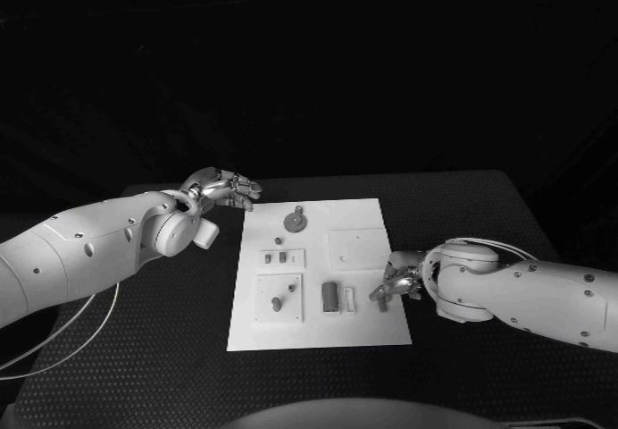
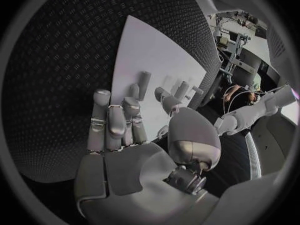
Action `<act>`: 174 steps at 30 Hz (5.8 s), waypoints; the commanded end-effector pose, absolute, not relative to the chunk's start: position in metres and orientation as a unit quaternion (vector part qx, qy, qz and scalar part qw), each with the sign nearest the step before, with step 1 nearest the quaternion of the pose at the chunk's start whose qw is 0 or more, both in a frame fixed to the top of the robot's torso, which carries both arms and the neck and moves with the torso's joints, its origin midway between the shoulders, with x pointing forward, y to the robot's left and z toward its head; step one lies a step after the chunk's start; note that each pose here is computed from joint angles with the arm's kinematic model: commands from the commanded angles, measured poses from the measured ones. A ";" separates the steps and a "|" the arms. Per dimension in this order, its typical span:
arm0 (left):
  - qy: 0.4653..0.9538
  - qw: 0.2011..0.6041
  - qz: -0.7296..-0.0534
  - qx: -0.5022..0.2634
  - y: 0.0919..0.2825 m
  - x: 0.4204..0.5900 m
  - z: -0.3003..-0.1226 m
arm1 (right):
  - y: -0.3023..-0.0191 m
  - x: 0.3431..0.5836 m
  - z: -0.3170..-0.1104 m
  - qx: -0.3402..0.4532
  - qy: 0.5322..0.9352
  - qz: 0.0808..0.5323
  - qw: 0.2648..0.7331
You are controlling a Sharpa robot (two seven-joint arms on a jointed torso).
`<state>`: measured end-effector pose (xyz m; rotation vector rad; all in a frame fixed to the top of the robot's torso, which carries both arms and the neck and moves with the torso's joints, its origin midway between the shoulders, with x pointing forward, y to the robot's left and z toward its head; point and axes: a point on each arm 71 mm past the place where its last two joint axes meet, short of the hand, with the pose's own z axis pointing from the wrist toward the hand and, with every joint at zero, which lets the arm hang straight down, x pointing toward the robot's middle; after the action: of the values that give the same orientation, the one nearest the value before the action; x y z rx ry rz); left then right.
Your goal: Assemble the parts on the task board
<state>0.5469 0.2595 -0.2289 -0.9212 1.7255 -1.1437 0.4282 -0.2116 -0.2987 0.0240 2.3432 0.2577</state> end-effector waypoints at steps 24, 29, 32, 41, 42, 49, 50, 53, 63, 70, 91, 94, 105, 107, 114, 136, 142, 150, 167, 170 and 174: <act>0.695 0.410 -0.465 -0.363 0.255 0.546 -0.229 | -0.194 0.415 -0.331 -0.086 0.927 0.063 0.361; 0.695 0.411 -0.465 -0.363 0.255 0.546 -0.229 | -0.192 0.412 -0.332 -0.067 0.933 0.077 0.345; 0.695 0.410 -0.466 -0.363 0.255 0.546 -0.229 | -0.191 0.411 -0.332 -0.041 0.936 0.098 0.336; 0.695 0.411 -0.465 -0.363 0.256 0.546 -0.229 | -0.189 0.409 -0.329 0.051 0.930 0.158 0.327; 0.695 0.411 -0.465 -0.363 0.255 0.546 -0.229 | -0.190 0.409 -0.328 0.065 0.928 0.164 0.328; 0.695 0.410 -0.464 -0.364 0.256 0.546 -0.229 | -0.191 0.418 -0.313 0.150 0.896 0.202 0.365; 0.696 0.410 -0.464 -0.364 0.256 0.546 -0.229 | -0.191 0.418 -0.311 0.152 0.894 0.205 0.368; 0.696 0.409 -0.465 -0.363 0.256 0.546 -0.229 | -0.188 0.418 -0.308 0.159 0.891 0.211 0.370; 0.696 0.410 -0.464 -0.364 0.257 0.546 -0.229 | -0.185 0.417 -0.308 0.159 0.893 0.212 0.365; 0.697 0.408 -0.465 -0.363 0.255 0.546 -0.229 | -0.177 0.414 -0.311 0.147 0.906 0.211 0.336; 0.698 0.407 -0.465 -0.363 0.255 0.546 -0.229 | -0.171 0.421 -0.314 0.136 0.908 0.202 0.341; 0.698 0.407 -0.465 -0.363 0.255 0.546 -0.229 | -0.170 0.422 -0.315 0.133 0.909 0.201 0.339; 0.698 0.406 -0.465 -0.363 0.256 0.546 -0.229 | -0.164 0.417 -0.318 0.109 0.922 0.202 0.311; 0.698 0.406 -0.465 -0.363 0.255 0.546 -0.229 | -0.163 0.416 -0.318 0.108 0.922 0.204 0.311; 0.699 0.406 -0.465 -0.362 0.256 0.546 -0.229 | -0.161 0.415 -0.317 0.106 0.922 0.208 0.310; 0.699 0.406 -0.465 -0.362 0.255 0.546 -0.229 | -0.155 0.415 -0.317 0.103 0.920 0.218 0.310; 0.699 0.405 -0.465 -0.362 0.255 0.546 -0.229 | -0.156 0.416 -0.316 0.108 0.917 0.217 0.316; 0.699 0.405 -0.465 -0.362 0.255 0.546 -0.229 | -0.155 0.416 -0.316 0.109 0.916 0.219 0.319; 0.699 0.406 -0.464 -0.363 0.256 0.546 -0.229 | -0.156 0.418 -0.314 0.119 0.907 0.230 0.332; 0.699 0.405 -0.464 -0.363 0.256 0.545 -0.229 | -0.156 0.418 -0.314 0.121 0.905 0.235 0.333; 0.699 0.405 -0.464 -0.363 0.256 0.545 -0.229 | -0.156 0.417 -0.314 0.123 0.904 0.241 0.329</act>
<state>0.5457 0.2580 -0.2304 -0.9223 1.7602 -1.1530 0.4184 -0.1630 -0.3163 0.3255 2.3829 0.5556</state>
